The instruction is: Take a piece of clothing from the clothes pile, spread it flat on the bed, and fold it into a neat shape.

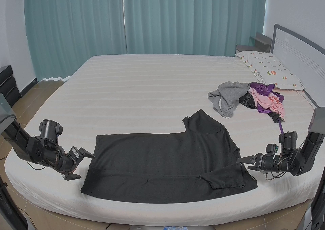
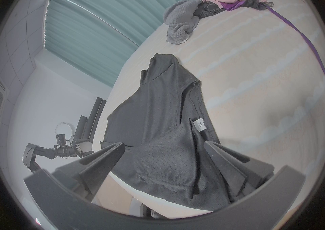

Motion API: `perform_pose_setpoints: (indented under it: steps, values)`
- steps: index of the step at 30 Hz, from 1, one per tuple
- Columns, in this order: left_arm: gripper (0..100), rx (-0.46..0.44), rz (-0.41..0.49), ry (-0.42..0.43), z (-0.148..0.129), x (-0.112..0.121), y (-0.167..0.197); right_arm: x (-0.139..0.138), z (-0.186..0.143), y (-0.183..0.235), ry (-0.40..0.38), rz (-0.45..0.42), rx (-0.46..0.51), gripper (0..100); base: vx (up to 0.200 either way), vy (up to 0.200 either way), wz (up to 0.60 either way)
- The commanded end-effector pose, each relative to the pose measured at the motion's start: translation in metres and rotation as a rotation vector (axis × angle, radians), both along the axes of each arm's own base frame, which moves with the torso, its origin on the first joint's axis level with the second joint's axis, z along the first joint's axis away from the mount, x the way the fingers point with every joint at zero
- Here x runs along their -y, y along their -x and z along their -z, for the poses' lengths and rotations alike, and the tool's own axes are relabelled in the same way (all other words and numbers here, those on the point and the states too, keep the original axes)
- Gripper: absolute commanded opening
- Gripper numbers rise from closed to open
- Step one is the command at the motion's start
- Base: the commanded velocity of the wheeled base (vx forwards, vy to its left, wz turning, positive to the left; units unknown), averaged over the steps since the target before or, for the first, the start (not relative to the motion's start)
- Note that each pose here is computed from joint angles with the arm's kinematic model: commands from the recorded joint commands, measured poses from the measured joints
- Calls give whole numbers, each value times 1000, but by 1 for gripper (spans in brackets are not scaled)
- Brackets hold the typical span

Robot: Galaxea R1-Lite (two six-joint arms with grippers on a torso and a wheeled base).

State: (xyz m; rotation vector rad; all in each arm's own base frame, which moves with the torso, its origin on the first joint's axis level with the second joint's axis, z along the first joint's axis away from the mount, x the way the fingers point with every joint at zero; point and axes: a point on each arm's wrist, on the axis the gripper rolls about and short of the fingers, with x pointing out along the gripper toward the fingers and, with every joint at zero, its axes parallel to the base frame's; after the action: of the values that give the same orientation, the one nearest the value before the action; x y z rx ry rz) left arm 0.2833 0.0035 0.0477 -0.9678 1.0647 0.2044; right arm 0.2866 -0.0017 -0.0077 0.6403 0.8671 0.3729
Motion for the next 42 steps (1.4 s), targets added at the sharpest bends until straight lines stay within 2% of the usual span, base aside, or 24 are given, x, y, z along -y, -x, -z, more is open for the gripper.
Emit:
perform_pose_setpoints:
  steps: [1, 4, 37, 42]
  values:
    - [100, 0, -4, 5, 0, -2, 0, -2, -1, 2, -8, 3, -2, 100, 0, 200, 0]
    - [100, -2, -2, 5, 1, -2, 0, -2, -1, 2, -13, 9, 4, 100, 0, 200, 0]
    - [100, -23, 35, 4, 4, 9, 4, -2, -3, 0, -14, 8, 20, 100, 18, 0, 0]
    - [100, -26, 39, 2, 4, 10, 5, -2, -6, 0, -14, 7, 27, 100, 0, -120, 0]
